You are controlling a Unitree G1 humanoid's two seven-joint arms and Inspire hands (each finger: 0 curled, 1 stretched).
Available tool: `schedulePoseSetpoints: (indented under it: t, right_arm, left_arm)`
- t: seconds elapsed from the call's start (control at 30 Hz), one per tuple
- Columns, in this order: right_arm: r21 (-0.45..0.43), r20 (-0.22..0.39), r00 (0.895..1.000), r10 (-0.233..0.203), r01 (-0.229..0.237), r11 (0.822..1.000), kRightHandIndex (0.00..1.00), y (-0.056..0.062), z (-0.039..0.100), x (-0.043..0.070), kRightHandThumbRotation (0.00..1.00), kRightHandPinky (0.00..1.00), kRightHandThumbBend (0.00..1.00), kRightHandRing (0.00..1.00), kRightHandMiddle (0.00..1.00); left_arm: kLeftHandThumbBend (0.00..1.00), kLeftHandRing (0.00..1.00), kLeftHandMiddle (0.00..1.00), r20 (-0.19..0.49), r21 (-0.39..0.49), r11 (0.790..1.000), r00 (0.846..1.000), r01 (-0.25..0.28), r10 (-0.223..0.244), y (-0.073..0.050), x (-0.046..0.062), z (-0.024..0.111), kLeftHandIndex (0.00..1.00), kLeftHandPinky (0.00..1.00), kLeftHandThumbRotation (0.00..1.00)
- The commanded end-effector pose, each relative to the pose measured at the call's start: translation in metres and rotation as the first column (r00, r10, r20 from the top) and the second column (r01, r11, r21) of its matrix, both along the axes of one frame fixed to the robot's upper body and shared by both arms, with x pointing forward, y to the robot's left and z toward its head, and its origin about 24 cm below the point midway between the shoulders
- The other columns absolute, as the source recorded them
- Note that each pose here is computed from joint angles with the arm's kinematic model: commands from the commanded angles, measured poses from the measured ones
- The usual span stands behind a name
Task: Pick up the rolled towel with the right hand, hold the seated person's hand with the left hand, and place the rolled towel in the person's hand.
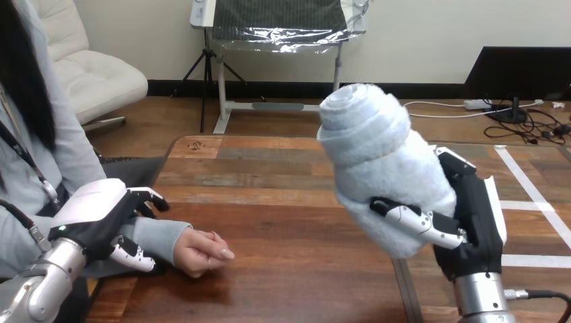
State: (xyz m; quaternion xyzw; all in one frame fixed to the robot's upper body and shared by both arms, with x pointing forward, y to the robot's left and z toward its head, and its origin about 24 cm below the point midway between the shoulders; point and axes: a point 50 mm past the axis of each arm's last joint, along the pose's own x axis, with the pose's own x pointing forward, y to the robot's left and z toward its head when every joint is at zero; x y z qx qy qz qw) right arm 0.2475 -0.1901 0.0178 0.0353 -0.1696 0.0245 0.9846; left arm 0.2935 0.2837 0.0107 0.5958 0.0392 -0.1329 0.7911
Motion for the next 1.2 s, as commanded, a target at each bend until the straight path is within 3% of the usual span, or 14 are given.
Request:
schedulePoseSetpoints:
  t: [0.0,1.17]
  right_arm:
    - [0.028,0.109,0.994,0.001,-0.004,1.0,0.43,0.0019,0.0238,0.0095,0.0,0.27,0.72,0.33,0.43]
    - [0.068,0.093,0.995,0.025,-0.031,0.997,0.44,0.0076,0.0232,0.0036,0.0,0.27,0.69,0.33,0.42]
  left_arm:
    - [1.0,0.55,0.58,0.023,0.01,0.999,0.999,0.036,-0.036,-0.0098,0.0095,0.0046,0.62,0.53,0.0]
    - [0.96,0.37,0.43,-0.027,0.033,0.997,0.997,0.067,-0.066,-0.0125,0.0098,0.0006,0.45,0.31,0.0]
